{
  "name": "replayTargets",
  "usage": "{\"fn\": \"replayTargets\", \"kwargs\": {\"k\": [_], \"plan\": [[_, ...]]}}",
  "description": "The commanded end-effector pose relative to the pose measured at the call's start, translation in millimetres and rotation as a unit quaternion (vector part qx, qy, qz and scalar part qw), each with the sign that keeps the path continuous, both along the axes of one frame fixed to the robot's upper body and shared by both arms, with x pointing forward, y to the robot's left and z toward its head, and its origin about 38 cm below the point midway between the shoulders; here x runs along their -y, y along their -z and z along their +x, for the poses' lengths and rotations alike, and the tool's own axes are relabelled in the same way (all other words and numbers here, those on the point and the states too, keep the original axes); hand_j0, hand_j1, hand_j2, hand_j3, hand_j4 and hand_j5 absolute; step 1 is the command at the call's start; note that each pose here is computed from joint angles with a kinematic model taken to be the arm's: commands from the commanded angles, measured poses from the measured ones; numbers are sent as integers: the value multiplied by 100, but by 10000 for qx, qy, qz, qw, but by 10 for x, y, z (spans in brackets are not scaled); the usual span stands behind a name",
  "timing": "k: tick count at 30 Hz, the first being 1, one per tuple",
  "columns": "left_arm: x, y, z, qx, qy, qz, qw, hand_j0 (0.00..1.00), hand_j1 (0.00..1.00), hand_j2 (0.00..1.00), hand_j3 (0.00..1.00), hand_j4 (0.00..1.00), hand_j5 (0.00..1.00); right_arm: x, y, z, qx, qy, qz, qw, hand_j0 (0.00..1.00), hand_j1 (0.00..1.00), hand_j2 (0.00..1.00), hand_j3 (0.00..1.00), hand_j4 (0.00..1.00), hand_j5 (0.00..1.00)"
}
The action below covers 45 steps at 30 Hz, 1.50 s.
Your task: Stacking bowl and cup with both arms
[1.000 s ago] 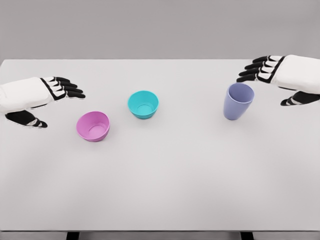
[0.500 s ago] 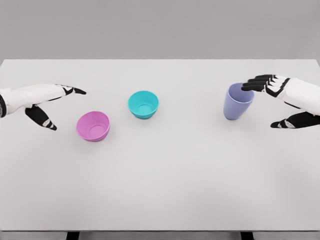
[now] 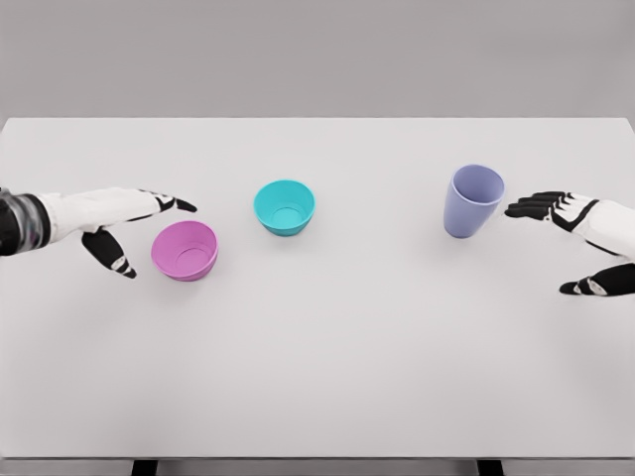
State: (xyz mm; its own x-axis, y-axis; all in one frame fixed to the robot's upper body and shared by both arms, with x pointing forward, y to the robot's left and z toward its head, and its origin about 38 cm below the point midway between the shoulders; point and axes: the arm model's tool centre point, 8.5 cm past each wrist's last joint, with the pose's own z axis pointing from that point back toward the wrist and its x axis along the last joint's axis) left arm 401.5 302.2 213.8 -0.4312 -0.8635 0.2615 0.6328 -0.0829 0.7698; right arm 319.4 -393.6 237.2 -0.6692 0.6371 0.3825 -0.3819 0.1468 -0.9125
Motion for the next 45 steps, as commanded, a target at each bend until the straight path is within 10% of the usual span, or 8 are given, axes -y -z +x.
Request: {"fn": "replayTargets", "kwargs": {"k": [1,45], "plan": [[38,54,-16,-73,52,6,10000,100,100,100,100,100,100,54,-62,10,79,92,37,9999,100,100,100,100,100,100],[403,234,17,159,524,463,9974,100,100,100,100,100,100,-17,58,12,-68,2,-15,10000,100,100,100,100,100,100]]}}
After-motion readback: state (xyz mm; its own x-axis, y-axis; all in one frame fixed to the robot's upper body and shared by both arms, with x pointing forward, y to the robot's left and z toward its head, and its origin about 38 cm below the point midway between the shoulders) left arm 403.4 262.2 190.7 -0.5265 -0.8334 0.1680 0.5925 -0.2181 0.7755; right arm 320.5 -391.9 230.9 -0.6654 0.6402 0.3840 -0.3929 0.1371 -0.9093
